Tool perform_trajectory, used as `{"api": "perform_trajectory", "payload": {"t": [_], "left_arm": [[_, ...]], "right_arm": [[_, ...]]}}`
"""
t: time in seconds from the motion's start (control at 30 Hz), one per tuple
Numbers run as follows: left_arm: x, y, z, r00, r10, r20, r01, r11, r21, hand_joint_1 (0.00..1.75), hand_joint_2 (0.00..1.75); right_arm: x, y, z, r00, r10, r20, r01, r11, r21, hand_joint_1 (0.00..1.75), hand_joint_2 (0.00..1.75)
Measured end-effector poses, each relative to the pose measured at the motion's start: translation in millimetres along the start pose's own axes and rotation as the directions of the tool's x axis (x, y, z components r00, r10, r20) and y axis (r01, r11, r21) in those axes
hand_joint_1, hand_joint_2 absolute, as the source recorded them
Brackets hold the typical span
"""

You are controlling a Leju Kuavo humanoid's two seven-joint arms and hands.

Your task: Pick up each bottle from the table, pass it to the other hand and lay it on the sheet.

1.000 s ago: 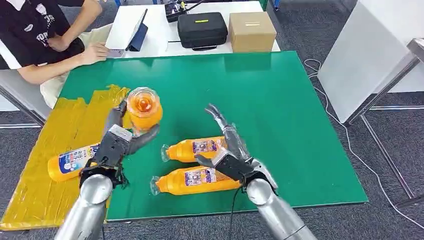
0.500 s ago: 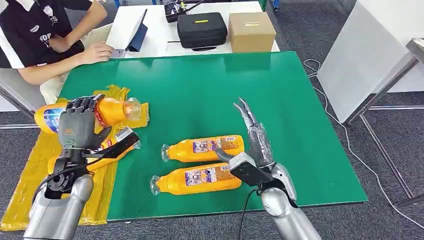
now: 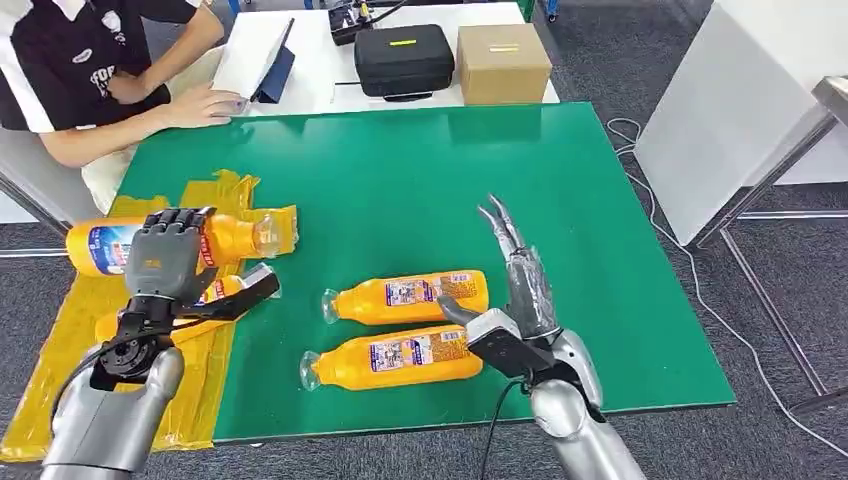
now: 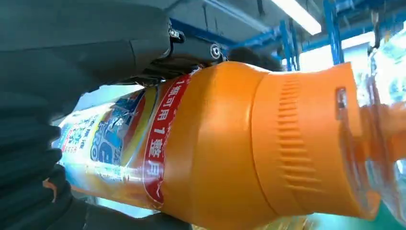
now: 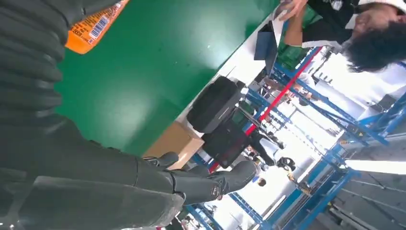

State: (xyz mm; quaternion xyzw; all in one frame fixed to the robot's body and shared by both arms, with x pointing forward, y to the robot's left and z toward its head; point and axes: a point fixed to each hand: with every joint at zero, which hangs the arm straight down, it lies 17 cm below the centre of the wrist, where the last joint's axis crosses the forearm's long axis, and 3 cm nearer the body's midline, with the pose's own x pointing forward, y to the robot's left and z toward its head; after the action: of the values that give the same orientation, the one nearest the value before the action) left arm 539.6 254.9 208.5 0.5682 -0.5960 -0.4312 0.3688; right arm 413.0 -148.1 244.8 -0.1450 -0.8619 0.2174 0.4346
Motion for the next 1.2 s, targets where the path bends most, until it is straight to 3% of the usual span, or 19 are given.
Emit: {"api": "perform_trajectory", "payload": {"t": [0.3,0.43,0.47,0.5,0.53,0.57,0.6,1.2], "left_arm": [[-29.1,-84.5,13.1,0.993,-0.113,-0.046,0.091,0.94,-0.33,1.75,1.75],[-49.7,-100.4,8.9,0.987,-0.147,-0.068,0.106,0.904,-0.414,1.75,1.75],[-53.5,-101.9,7.8,0.986,-0.151,-0.073,0.106,0.9,-0.422,1.52,1.75],[-56.0,-103.1,6.9,0.985,-0.154,-0.077,0.107,0.897,-0.429,0.75,1.75],[-58.9,-105.0,7.4,0.984,-0.159,-0.083,0.107,0.894,-0.436,0.26,1.75],[-61.0,-106.4,7.7,0.983,-0.162,-0.087,0.107,0.891,-0.442,0.26,1.75],[-62.0,-107.7,8.0,0.982,-0.165,-0.089,0.109,0.888,-0.447,0.0,1.75],[-65.3,-111.8,11.4,0.979,-0.175,-0.105,0.106,0.877,-0.469,0.0,1.75]], "right_arm": [[10.0,0.2,-23.1,1.0,0.002,0.022,-0.003,1.0,0.015,0.0,1.75],[12.9,3.2,-29.4,1.0,0.0,0.023,0.0,1.0,0.017,0.0,1.75],[13.0,4.2,-29.4,1.0,-0.001,0.022,0.0,1.0,0.018,0.0,1.75],[12.7,4.7,-29.3,1.0,0.001,0.019,-0.002,1.0,0.019,0.0,1.75],[12.6,5.0,-29.3,1.0,0.003,0.018,-0.003,1.0,0.02,0.0,1.75],[12.1,5.0,-29.4,1.0,0.003,0.015,-0.004,1.0,0.02,0.0,1.75],[11.7,5.3,-29.3,1.0,0.004,0.013,-0.004,1.0,0.021,0.0,1.75],[9.7,12.6,-30.0,1.0,0.002,-0.008,-0.002,0.999,0.047,0.0,1.75]]}}
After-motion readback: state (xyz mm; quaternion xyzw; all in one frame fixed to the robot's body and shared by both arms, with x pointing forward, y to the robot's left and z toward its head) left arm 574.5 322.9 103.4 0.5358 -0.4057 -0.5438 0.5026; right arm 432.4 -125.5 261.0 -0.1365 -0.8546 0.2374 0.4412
